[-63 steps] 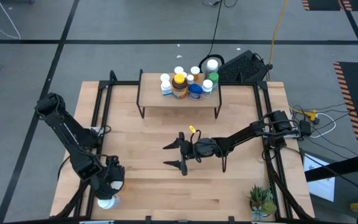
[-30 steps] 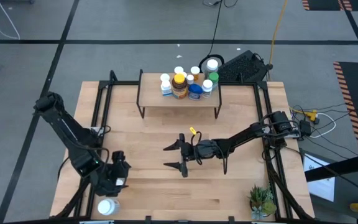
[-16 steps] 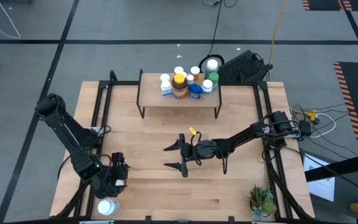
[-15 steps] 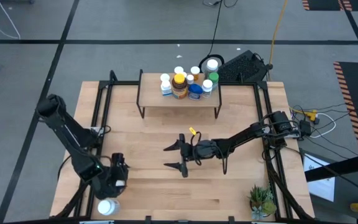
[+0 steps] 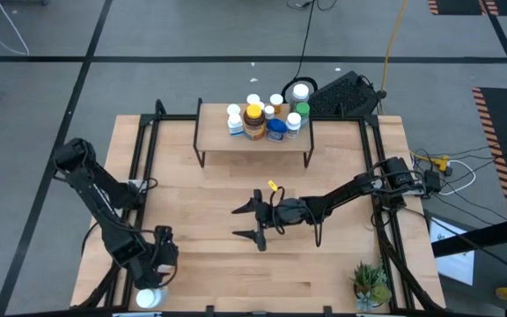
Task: Pick and place medicine bottles onto shelf by color
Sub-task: Put the orange pill bottle on the shelf
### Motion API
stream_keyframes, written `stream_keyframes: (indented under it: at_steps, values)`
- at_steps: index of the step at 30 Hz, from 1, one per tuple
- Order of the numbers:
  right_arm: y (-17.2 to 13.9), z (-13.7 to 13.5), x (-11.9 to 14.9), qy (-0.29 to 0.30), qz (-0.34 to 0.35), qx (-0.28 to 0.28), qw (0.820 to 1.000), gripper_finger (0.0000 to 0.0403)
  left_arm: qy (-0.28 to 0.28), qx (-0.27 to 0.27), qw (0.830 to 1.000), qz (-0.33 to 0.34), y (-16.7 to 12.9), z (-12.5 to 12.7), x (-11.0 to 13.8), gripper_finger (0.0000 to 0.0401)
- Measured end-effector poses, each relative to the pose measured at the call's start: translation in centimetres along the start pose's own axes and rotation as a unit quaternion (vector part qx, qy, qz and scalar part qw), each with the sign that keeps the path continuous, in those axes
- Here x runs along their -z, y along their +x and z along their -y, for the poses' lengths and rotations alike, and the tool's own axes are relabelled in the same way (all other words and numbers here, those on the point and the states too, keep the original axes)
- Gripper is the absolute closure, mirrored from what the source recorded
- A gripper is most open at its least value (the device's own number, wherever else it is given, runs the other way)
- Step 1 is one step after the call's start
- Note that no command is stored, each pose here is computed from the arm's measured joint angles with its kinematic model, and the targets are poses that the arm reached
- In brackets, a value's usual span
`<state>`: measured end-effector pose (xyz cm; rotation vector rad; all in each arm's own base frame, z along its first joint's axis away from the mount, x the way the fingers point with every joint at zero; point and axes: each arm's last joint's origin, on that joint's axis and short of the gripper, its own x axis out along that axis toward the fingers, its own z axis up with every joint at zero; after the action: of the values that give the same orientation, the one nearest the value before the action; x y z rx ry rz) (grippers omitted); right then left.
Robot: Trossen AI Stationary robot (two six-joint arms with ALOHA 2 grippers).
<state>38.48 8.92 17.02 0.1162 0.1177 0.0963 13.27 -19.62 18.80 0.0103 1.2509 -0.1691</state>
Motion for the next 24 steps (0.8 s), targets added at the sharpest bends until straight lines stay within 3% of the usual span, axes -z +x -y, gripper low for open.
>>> stream_keyframes:
  at_steps: [6,18,24]
  values:
    - [0.0,0.0,0.0,0.0,0.0,0.0,1.0,0.0101,-0.016,-0.017,1.0,-0.015,0.1,-0.4,0.3,0.0027]
    - [0.0,0.0,0.0,0.005,0.0,0.001,1.0,0.0101,-0.007,-0.027,1.0,-0.005,0.2,-0.8,-0.1,0.0191]
    - [-0.1,0.0,-0.3,0.005,0.004,0.0,1.0,0.0101,-0.002,-0.037,0.999,0.007,-0.4,-3.5,-2.2,0.0175]
